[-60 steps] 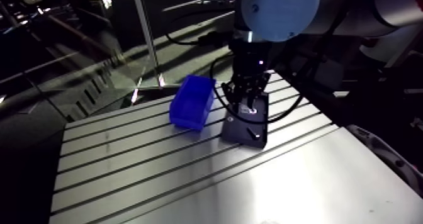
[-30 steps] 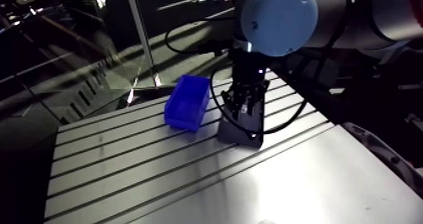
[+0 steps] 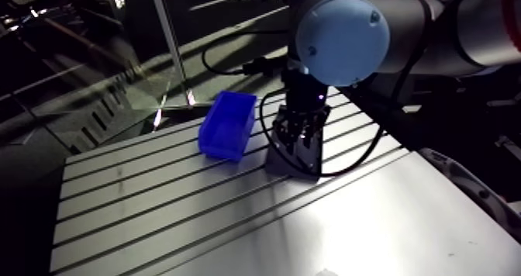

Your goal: Pick up the M10 bolt from the tray and put it into the blue bin.

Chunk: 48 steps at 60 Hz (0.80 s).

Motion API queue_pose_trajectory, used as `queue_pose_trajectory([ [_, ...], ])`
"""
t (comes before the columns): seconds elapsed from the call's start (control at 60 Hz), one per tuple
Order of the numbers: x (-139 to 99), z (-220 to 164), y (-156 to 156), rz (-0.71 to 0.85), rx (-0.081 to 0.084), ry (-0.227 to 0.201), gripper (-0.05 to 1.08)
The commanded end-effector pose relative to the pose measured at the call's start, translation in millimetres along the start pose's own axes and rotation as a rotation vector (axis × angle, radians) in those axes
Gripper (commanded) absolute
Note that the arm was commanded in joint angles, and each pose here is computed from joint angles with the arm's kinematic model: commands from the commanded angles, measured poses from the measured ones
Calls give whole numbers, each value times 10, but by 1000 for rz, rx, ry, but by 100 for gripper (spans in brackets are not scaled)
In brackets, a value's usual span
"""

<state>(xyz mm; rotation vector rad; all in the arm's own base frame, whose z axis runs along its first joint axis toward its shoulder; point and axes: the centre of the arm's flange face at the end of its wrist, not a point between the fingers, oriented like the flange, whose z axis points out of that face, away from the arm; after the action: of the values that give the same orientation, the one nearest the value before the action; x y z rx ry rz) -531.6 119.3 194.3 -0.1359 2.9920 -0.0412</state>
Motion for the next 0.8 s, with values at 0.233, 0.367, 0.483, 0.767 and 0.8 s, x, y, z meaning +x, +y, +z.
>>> queue_pose_trajectory([
  [0.233, -39, 124, -14, -1, -2, 3, 49],
  [0.367, -35, 163, -13, 0, -4, 6, 49],
  [0.483, -37, 177, -16, -1, -2, 3, 49],
  [0.767, -35, 214, -16, 2, 1, -2, 50],
  [0.8, -35, 214, -16, 2, 1, -2, 50],
])
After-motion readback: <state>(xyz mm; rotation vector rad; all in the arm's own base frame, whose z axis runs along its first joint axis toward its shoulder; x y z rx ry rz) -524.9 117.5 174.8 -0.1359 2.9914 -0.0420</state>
